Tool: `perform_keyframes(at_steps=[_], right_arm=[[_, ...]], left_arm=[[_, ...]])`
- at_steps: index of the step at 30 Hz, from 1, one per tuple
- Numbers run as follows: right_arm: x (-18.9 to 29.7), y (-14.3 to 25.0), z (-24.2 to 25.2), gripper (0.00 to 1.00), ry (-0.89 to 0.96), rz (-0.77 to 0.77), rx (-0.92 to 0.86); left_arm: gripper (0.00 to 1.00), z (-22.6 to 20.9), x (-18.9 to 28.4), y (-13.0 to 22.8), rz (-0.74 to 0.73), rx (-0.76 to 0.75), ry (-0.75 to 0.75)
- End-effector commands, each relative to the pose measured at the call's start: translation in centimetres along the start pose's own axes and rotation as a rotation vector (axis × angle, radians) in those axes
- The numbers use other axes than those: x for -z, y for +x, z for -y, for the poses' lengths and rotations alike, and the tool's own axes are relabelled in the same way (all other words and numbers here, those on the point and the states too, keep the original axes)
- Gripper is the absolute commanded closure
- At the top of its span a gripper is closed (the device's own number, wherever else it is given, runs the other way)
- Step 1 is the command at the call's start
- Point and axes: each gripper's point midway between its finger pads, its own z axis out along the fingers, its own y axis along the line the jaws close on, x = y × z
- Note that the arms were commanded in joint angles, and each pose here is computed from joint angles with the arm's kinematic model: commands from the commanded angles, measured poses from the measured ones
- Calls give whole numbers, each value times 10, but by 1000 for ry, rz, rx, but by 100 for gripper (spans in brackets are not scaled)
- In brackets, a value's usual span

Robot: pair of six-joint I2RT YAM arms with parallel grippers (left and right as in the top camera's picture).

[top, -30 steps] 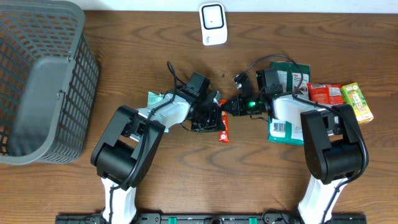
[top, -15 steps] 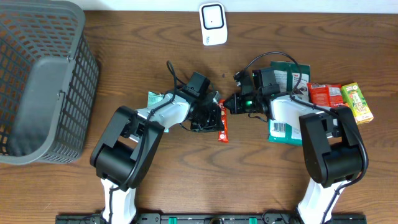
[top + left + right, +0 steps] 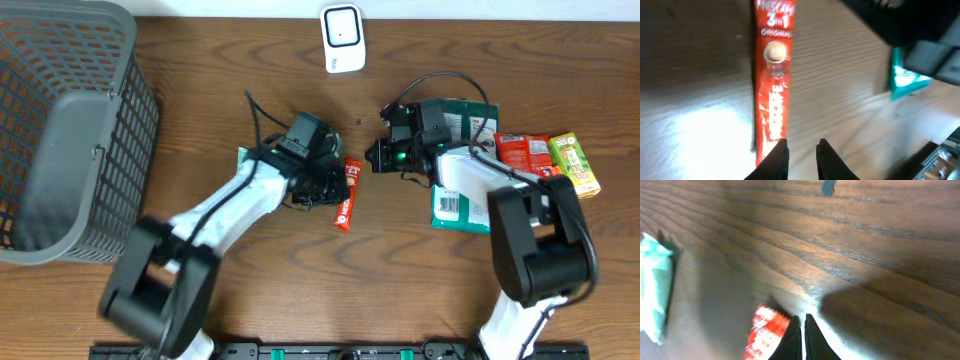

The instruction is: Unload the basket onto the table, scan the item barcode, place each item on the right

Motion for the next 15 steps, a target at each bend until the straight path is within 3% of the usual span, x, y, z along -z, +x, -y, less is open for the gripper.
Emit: perform_keyframes(at_steps=[1, 4, 8, 15], right_arm=[[35, -27, -31, 99, -31, 71, 57], [42, -2, -48, 99, -46, -19, 49], [28, 41, -71, 99, -43, -159, 76], [-5, 85, -97, 99, 84, -229, 148]], left_arm=[[81, -14, 30, -12, 119, -9, -142], [92, -40, 48, -14, 174, 5, -306], [93, -68, 60, -10, 178, 37, -446], [92, -102, 78, -9, 166, 138, -509]])
